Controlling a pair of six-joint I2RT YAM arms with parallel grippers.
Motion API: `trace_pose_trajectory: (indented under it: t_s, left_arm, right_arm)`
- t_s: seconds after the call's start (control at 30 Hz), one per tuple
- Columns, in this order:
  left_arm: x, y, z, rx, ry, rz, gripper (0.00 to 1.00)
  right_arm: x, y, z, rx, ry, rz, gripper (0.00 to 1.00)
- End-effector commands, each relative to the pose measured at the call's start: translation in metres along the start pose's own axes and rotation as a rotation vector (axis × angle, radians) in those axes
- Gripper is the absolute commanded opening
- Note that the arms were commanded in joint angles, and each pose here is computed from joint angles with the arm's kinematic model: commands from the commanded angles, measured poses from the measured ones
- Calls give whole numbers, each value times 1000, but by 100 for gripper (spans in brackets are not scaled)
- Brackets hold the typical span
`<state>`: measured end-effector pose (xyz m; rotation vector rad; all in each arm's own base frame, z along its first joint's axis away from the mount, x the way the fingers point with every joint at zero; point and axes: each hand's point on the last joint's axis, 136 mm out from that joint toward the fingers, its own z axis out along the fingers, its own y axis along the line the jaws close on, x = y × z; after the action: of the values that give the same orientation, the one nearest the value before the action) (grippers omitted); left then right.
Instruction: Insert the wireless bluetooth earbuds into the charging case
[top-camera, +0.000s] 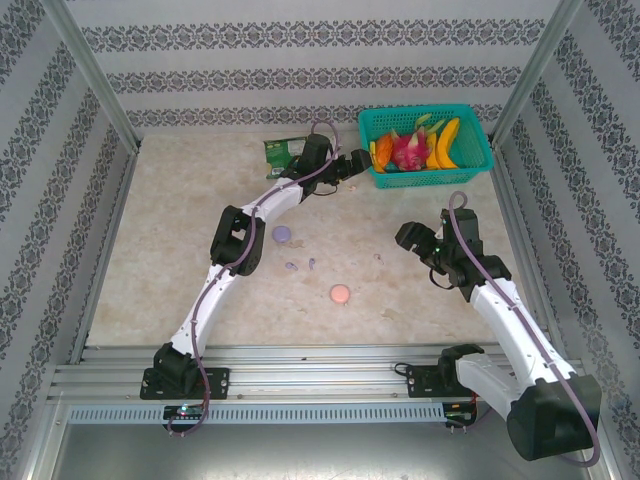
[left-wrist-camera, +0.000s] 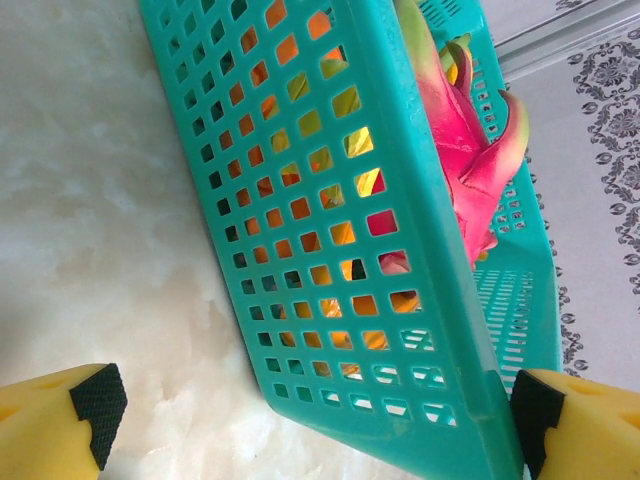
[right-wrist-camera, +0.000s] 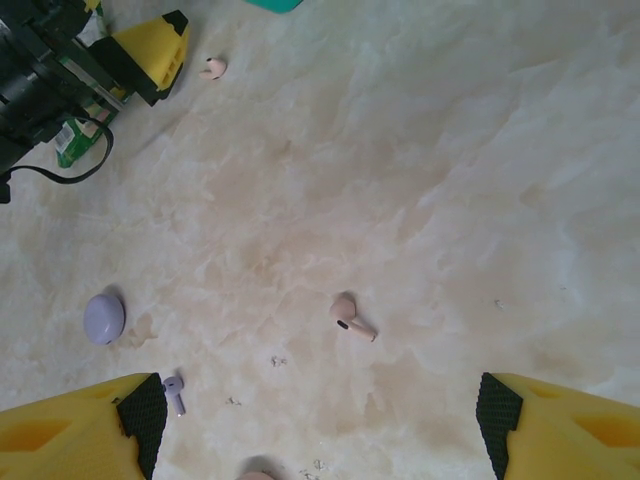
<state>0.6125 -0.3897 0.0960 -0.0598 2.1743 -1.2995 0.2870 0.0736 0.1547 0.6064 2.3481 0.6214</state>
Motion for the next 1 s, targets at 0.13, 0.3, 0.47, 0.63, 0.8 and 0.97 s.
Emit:
trace_pose_trajectory:
  t_s: [0.13,0.3,0.47,0.63,0.8,0.97]
  left_arm:
    - [21,10,9,2,33,-32,100]
    - [31,8,10,-8,55,-34,100]
    - [39,14,6,-18,46,-63,100]
    - [44,16,0,-11,39,-87,100]
    - [49,15,-8,-10,43,-91,100]
    - [53,5,-18,25,41,-102,100]
  right_arm:
    - [-15,6,-18,-6,-61,-9,83]
    - [-18,7,-24,-9,-78,-10,83]
    - [-19,9,-28,-18,-91,-4,83]
    - [-21,10,-32,-26,-102,-3,83]
    - [-24,12,-35,-31,-113,-2,83]
    - [-28,15,-34,-39,-117,-3,83]
